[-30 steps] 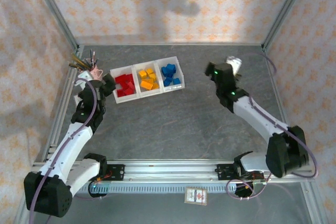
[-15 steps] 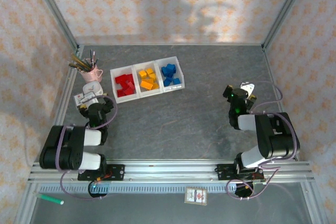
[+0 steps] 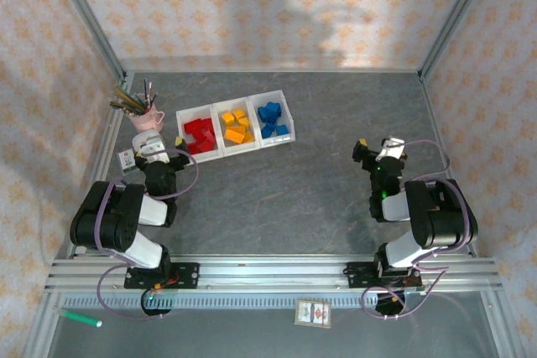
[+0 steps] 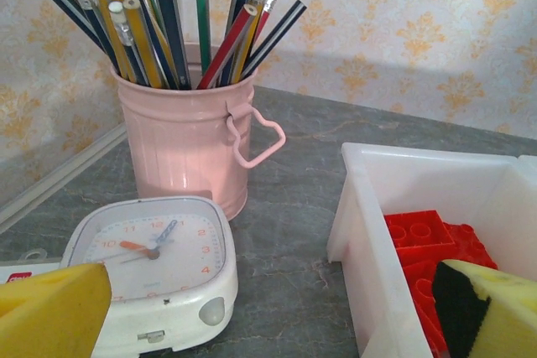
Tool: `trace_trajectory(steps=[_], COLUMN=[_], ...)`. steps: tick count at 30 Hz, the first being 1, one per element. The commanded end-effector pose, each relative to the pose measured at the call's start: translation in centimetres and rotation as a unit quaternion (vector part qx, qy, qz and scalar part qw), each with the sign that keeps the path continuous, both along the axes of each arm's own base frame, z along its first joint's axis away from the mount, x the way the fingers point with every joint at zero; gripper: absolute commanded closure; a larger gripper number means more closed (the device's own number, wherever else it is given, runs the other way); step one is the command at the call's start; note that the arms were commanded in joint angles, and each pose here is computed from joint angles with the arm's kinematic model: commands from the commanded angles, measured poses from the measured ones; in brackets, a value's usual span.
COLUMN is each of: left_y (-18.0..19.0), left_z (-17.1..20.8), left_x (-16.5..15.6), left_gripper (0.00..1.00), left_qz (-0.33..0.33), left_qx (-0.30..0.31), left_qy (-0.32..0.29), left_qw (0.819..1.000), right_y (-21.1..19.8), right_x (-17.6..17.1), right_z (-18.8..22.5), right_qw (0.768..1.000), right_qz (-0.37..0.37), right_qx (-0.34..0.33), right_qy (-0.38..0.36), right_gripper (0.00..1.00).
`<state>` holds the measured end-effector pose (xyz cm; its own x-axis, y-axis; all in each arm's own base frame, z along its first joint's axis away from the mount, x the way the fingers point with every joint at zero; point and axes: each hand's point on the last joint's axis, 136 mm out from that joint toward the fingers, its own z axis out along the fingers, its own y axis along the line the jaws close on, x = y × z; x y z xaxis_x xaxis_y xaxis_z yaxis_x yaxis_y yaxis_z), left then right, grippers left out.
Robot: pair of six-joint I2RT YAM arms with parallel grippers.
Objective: Sort the legos into containers by color
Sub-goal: Reset both arms
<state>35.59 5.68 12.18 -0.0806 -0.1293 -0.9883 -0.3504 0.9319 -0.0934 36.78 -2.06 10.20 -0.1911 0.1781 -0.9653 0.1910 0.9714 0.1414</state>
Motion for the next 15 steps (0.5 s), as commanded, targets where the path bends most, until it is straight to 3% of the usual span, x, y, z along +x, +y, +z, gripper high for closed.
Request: trace_trajectory(steps=[1, 11, 15], left_y=[0.2, 0.2, -0.8], left_z=[1.5, 1.5, 1.4], left_x=[0.3, 0.4, 0.9], left_gripper=[0.01, 0.01, 0.01], left_qz=[0.01, 0.01, -0.021], left_qx=[0.009, 0.009, 0.016], left_qy=[-0.028, -0.026, -0.02], left_qw=[1.0, 1.0, 0.999], right_y=[0.2, 0.3, 0.3], right_x=[0.7, 0.9, 0.7], right_z=[2.2, 2.0, 2.2], right_qw=[0.999, 0.999, 0.999], right_qz=[0.005, 0.008, 0.008], right_qx=[-0.004, -0.003, -0.004], right_qy=[-0.04, -0.034, -0.039], right_gripper=[0.0, 0.0, 0.0])
